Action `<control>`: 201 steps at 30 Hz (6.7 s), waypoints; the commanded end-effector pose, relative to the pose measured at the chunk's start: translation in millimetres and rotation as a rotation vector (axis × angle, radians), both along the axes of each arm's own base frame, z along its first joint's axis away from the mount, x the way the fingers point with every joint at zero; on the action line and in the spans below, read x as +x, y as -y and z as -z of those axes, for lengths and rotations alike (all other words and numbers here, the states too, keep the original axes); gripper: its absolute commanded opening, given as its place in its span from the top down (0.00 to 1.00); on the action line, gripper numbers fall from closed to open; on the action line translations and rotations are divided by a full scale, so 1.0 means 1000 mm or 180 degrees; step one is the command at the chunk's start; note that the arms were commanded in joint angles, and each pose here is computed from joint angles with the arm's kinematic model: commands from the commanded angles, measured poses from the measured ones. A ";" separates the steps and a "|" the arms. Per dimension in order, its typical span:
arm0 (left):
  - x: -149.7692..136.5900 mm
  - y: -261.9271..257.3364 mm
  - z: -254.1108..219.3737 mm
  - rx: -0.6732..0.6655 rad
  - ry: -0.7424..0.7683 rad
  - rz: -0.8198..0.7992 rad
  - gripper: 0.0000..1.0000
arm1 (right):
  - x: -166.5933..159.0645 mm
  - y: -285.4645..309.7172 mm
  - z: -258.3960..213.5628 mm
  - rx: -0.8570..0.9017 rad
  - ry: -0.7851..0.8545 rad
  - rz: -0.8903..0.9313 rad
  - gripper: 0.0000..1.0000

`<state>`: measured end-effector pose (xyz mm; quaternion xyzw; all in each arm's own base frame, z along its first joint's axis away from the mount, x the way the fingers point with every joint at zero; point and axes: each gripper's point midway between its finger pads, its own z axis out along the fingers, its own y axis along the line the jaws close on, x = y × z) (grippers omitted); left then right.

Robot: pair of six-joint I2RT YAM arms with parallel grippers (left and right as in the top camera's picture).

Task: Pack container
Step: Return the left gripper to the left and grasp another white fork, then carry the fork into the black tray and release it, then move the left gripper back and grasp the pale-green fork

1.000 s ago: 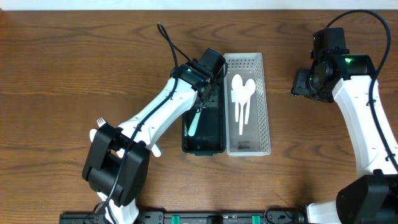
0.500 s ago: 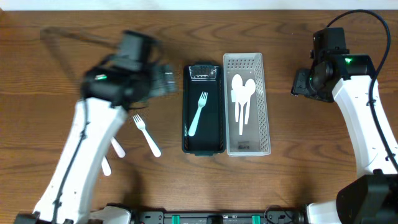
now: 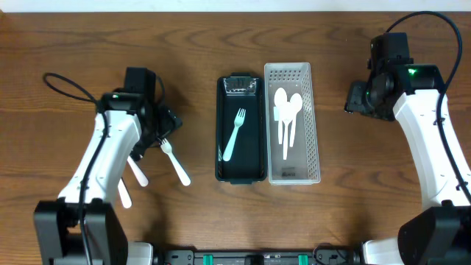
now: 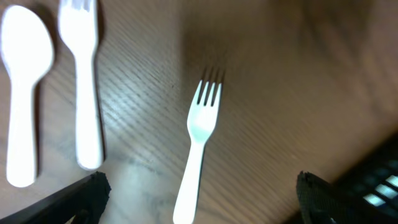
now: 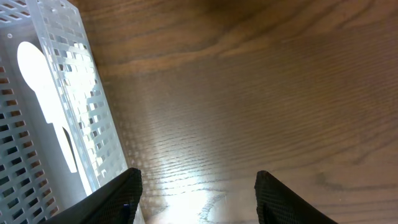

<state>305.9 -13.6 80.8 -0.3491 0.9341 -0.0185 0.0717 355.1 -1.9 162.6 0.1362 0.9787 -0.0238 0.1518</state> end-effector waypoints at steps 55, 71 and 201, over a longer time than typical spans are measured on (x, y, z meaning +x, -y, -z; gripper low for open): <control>-0.022 0.013 0.093 -0.0224 -0.0712 0.0620 0.55 | -0.001 0.001 0.003 0.0003 -0.0031 -0.0012 0.38; -0.023 0.013 0.093 -0.0225 -0.0721 0.0620 0.81 | -0.001 0.001 0.003 0.0003 -0.0029 -0.0012 0.39; 0.001 -0.087 0.078 -0.0178 -0.0592 0.0100 0.08 | -0.027 0.002 0.009 -0.0049 -0.0395 -0.0174 0.27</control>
